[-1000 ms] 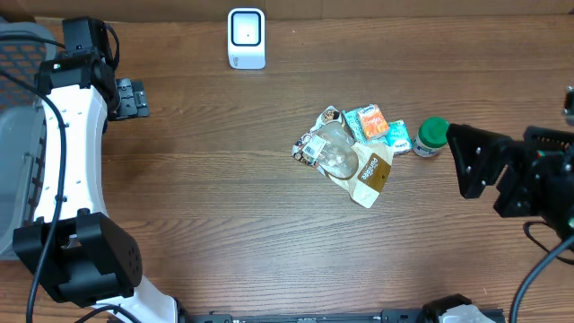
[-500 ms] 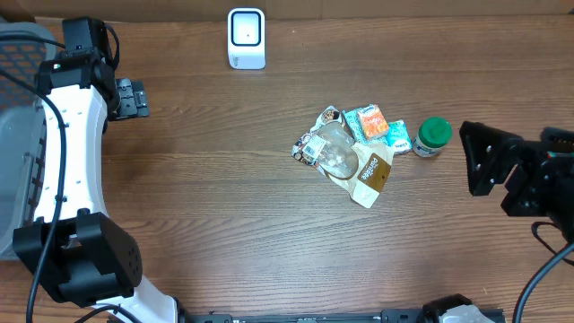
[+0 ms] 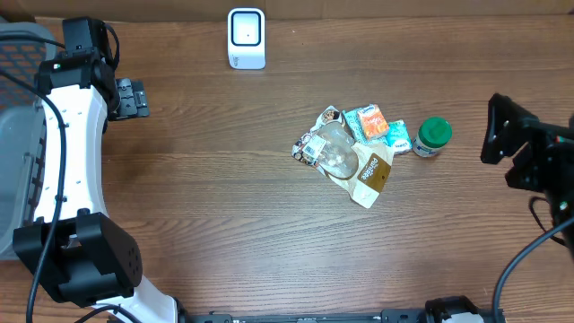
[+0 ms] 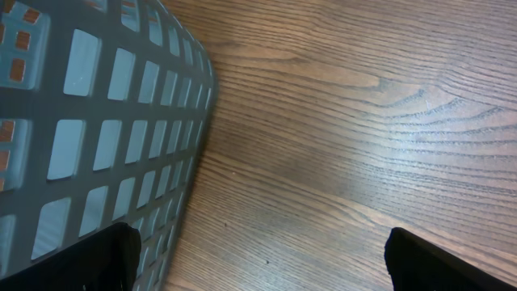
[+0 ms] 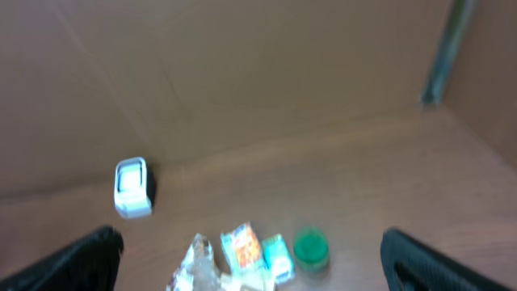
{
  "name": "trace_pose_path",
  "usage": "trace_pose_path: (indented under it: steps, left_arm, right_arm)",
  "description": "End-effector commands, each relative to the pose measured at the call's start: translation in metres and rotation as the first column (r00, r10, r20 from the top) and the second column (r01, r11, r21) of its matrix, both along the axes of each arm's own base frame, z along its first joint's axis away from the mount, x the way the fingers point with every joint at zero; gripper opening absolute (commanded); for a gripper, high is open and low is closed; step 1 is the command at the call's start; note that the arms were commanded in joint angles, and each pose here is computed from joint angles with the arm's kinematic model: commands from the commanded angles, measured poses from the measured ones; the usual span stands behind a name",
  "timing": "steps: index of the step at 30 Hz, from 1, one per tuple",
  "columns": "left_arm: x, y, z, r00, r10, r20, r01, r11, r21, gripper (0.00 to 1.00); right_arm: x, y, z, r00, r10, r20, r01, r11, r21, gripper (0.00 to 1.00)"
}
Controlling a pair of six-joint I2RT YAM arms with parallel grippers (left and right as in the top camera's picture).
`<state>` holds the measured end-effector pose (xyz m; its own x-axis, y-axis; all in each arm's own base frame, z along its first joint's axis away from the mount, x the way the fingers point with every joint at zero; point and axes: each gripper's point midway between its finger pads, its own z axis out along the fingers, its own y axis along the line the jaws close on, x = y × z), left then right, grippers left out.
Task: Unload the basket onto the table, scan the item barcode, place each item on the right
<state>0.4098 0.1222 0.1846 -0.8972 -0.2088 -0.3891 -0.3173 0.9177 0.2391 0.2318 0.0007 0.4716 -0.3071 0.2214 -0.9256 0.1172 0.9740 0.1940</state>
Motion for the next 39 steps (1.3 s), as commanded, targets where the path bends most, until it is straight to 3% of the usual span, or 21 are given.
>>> trace_pose_path:
  steps: [1, 9, 20, 39]
  left_arm:
    - [0.002, 0.005, 0.004, 1.000, 0.003, 0.006, -0.003, 1.000, 0.016, 0.99]
    - [0.002, 0.005, 0.004, 1.000, 0.003, 0.006, -0.003, 1.000, 0.016, 0.99]
    - [0.002, 0.005, 0.004, 1.000, 0.003, 0.006, -0.003, 1.000, 0.016, 1.00]
    - [0.002, 0.005, 0.004, 1.000, 0.003, 0.006, -0.003, 1.000, 0.016, 1.00]
  right_arm:
    - [-0.001, 0.010, -0.021, 0.993, 0.110, 0.046, -0.106, 0.991, -0.085, 1.00]
    - [0.017, 0.014, -0.091, 0.963, 0.146, 0.225, -0.128, 0.987, -0.092, 1.00]
    - [0.018, 0.017, -0.197, 0.918, 0.165, 0.361, -0.135, 0.985, -0.107, 1.00]
    - [0.013, 0.025, -0.283, 0.913, 0.206, 0.351, -0.180, 0.978, -0.104, 1.00]
